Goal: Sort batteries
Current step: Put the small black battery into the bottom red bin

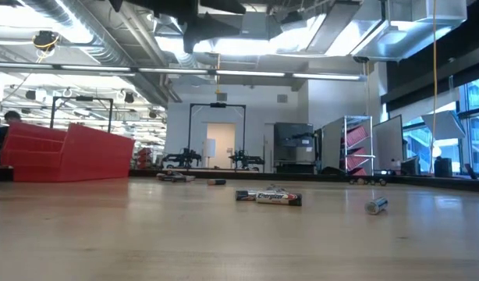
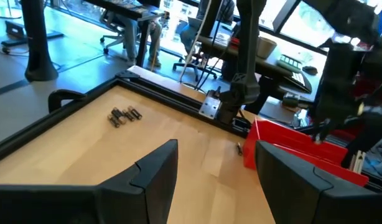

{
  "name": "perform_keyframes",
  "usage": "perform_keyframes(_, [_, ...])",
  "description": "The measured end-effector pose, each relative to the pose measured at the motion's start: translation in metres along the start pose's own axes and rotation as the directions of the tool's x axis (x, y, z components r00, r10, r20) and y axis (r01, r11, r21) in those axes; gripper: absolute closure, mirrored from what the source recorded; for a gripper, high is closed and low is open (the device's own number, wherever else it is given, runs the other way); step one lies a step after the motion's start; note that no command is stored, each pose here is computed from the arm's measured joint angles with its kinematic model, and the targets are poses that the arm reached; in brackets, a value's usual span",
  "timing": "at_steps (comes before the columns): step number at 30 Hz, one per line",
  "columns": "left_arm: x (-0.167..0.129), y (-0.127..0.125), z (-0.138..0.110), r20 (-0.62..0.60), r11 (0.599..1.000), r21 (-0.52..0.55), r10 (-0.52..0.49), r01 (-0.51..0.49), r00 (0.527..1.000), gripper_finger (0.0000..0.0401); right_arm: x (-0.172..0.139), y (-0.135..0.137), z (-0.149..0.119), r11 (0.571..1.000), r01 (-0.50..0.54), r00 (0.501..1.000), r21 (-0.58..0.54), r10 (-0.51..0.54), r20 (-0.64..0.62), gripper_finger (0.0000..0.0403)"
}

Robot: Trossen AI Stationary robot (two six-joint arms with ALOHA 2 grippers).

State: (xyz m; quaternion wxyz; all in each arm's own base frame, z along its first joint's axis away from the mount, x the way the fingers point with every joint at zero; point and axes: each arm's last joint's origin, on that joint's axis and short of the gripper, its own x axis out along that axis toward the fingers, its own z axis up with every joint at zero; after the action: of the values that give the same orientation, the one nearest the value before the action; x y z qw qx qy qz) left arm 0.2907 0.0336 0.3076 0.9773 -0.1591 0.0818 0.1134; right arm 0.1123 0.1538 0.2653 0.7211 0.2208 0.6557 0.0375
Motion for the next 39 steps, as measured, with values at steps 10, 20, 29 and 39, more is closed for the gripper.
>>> perform_keyframes(10, [0.0, 0.0, 0.0, -0.001, 1.0, -0.026, 0.0, 0.0, 1.0, 0.0199, 0.043, -0.029, -0.005, 0.981, 0.192, 0.981, 0.033, -0.19, -0.047, 0.0387])
perform_keyframes(20, [0.0, 0.0, 0.0, 0.001, 0.999, -0.046, -0.002, 0.002, 1.0, 0.0199, 0.064, -0.043, -0.006, 0.974, 0.221, 0.975, -0.047, -0.22, 0.025, 0.038])
perform_keyframes(29, [0.0, 0.0, 0.0, 0.001, 0.998, -0.064, -0.002, 0.002, 1.0, 0.0199, 0.081, -0.06, -0.012, 0.97, 0.239, 0.971, -0.047, -0.24, -0.019, 0.0378])
perform_keyframes(39, [0.0, 0.0, 0.0, 0.001, 0.998, -0.064, -0.002, 0.002, 1.0, 0.0199, 0.083, -0.063, -0.012, 0.966, 0.253, 0.967, -0.047, -0.253, 0.003, 0.0364])
